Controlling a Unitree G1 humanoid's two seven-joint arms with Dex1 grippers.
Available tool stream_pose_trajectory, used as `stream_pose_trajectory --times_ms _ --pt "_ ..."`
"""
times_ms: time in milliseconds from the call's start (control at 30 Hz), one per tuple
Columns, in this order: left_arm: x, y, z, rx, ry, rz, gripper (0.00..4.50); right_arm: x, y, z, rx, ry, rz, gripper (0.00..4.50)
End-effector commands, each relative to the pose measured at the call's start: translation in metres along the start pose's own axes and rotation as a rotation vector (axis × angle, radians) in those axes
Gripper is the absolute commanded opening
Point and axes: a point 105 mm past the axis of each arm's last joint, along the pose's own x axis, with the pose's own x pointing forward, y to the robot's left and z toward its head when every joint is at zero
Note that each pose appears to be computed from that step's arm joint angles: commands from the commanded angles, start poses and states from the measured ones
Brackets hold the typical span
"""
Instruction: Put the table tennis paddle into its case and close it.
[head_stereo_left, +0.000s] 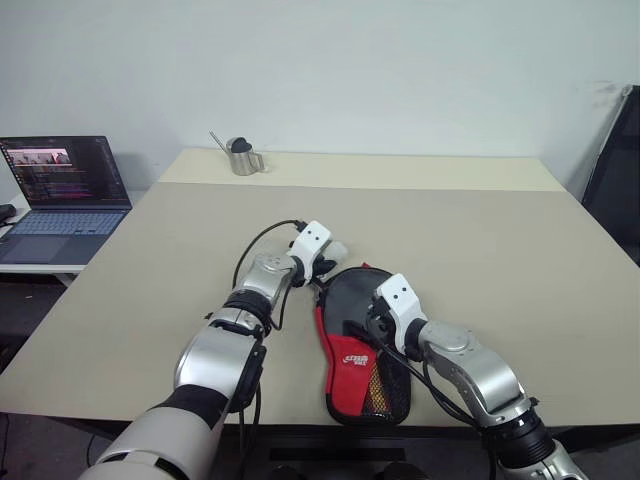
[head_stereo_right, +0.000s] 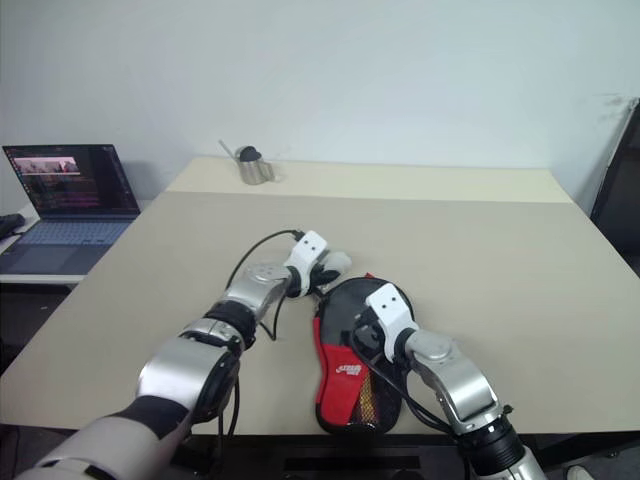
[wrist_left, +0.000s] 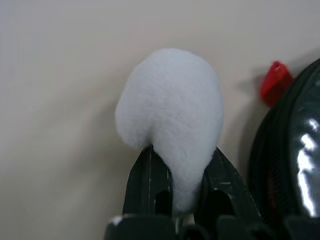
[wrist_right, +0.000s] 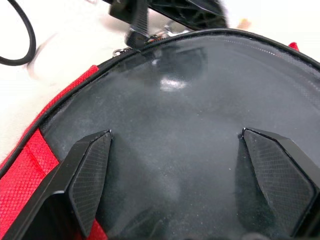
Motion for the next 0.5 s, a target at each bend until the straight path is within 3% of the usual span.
stream_pose_trajectory --times_ms 33,500 --pt "0.005 -0.001 0.035 0.102 -0.070 0.031 0.21 0.002 0.002 -0.033 0.055 0.122 -0.006 4.50" --pt "0.018 -0.012 0.072 0.247 -0.115 0.166 0.21 0.001 0.016 -0.037 0.102 0.130 -0.001 4.50"
